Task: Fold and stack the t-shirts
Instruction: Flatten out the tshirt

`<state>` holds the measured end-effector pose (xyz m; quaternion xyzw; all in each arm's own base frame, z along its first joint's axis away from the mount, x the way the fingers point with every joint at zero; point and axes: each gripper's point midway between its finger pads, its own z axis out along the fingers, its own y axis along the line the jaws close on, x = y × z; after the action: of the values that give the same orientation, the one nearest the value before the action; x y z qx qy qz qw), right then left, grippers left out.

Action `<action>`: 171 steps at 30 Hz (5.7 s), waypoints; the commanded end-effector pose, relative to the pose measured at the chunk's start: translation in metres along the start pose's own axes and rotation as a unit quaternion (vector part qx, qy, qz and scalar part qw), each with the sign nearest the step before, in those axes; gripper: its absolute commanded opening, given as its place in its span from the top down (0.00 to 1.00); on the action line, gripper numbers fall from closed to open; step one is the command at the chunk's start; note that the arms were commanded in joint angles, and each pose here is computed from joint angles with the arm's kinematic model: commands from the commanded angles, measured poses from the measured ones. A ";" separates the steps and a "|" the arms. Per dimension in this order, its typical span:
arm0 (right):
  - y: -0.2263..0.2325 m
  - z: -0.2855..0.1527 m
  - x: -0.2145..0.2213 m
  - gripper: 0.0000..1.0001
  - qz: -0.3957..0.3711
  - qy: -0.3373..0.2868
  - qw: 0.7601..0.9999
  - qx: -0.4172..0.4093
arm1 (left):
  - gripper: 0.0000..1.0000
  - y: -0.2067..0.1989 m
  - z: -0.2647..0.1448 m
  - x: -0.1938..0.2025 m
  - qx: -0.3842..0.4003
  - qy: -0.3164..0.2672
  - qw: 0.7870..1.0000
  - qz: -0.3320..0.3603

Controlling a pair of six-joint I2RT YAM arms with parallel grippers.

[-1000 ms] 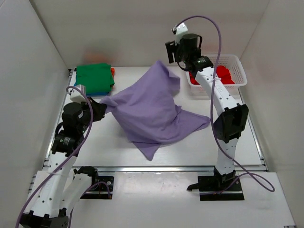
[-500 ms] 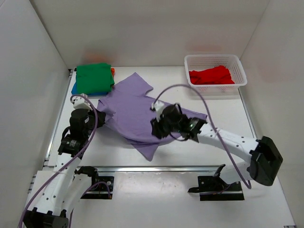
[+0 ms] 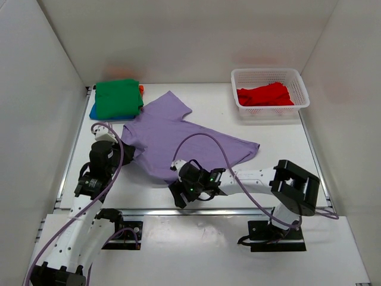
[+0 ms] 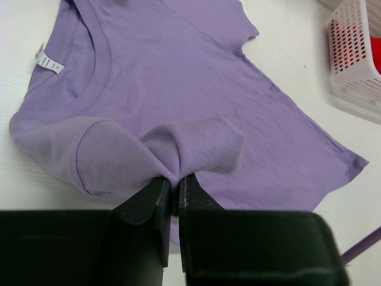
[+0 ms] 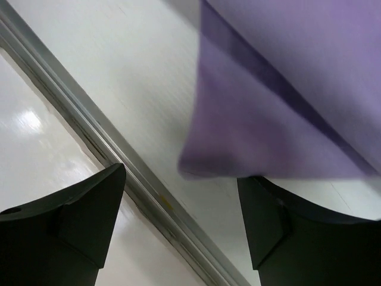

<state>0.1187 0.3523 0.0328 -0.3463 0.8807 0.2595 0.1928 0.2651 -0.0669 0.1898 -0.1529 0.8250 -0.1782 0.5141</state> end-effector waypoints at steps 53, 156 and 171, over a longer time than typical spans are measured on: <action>-0.075 -0.326 -0.144 1.00 0.066 -0.416 0.899 0.123 | 1.00 -0.090 -0.077 -0.165 0.085 -0.166 0.982 0.016; -0.254 -0.200 0.001 0.99 0.333 -0.167 0.919 0.131 | 0.48 -0.067 -0.035 0.168 0.236 0.225 0.945 0.036; -0.263 -0.194 -0.003 1.00 0.338 -0.167 0.917 0.127 | 0.40 -0.056 -0.021 0.212 0.183 0.280 0.942 0.031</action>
<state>0.2570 0.0726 0.0856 0.0614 0.9358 0.2441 0.2468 0.1515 -0.1986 0.0497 0.0327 0.8999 -0.3396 0.2716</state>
